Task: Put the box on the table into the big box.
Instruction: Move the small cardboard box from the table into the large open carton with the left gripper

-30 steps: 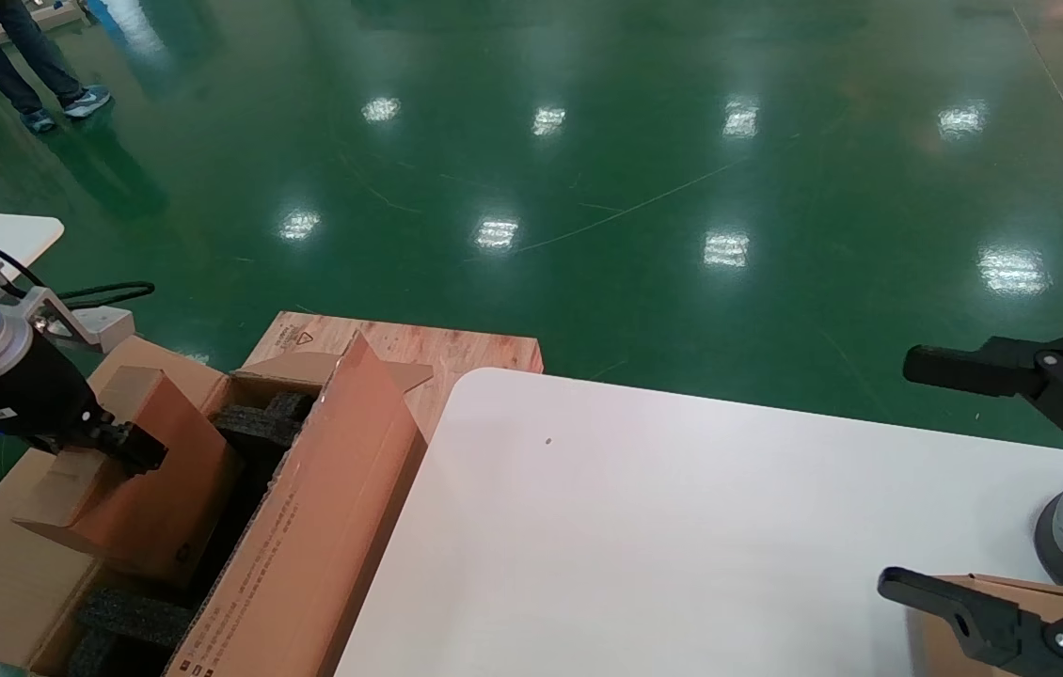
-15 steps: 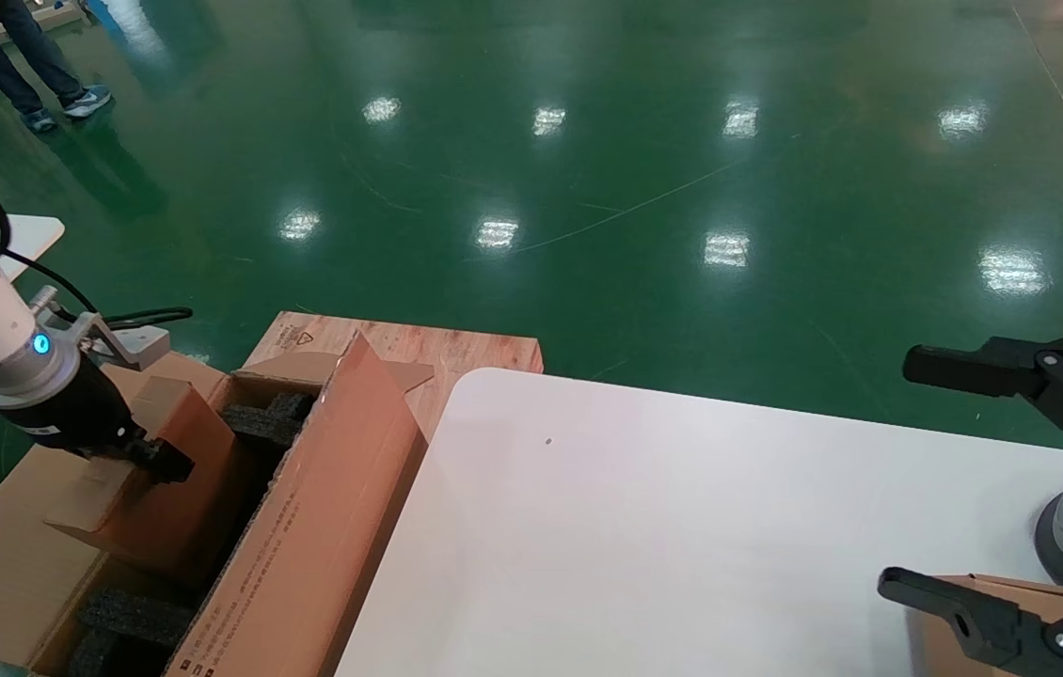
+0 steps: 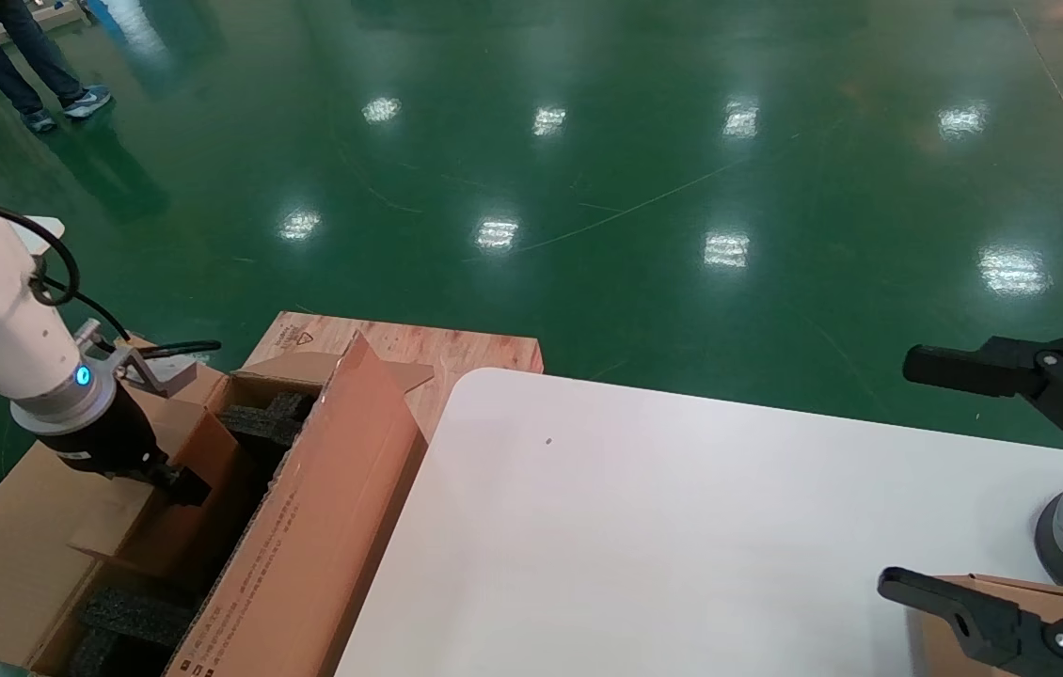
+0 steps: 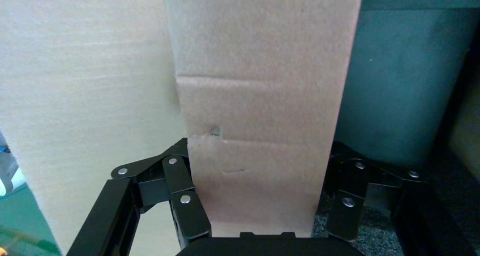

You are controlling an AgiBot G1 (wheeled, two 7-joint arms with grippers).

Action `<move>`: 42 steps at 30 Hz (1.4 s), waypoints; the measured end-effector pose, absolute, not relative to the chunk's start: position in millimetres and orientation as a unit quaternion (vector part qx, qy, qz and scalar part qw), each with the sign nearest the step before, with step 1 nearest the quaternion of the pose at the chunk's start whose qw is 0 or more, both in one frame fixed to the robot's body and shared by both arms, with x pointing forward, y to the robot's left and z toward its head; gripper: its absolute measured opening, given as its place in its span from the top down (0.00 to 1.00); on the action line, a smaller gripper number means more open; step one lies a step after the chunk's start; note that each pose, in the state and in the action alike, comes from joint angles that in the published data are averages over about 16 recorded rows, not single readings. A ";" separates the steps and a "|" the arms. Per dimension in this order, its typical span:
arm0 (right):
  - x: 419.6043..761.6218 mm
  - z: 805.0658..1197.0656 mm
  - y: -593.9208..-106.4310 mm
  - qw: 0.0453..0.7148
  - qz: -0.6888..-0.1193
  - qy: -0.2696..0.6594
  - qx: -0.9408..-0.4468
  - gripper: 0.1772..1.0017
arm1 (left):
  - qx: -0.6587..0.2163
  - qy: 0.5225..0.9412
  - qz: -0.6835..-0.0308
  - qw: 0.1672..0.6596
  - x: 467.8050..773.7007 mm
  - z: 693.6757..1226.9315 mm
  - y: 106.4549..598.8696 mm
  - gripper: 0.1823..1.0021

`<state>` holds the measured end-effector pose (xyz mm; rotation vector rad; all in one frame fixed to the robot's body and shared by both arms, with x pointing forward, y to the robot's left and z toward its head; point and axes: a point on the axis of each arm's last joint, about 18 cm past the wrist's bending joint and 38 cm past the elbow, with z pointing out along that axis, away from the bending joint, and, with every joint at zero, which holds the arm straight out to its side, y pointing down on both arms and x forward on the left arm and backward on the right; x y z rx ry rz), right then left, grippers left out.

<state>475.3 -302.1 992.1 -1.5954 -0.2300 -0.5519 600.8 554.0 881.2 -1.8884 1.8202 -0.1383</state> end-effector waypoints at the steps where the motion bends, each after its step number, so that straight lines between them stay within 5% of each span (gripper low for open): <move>1: 475.3 992.1 -302.1 0.659 -0.244 -0.102 -0.705 0.00 | -0.695 0.670 -0.049 0.254 601.1 879.2 553.8 0.81; 24: 475.3 992.1 -302.2 0.659 -0.244 -0.101 -0.705 0.00 | -0.697 0.672 -0.035 0.247 602.6 862.9 552.3 0.82; 36: 475.4 992.1 -302.2 0.659 -0.244 -0.101 -0.705 0.00 | -0.697 0.672 -0.033 0.246 602.2 862.0 552.6 0.71; 42: 475.4 992.1 -302.2 0.659 -0.244 -0.101 -0.705 0.00 | -0.697 0.672 -0.033 0.246 602.0 861.9 552.6 0.55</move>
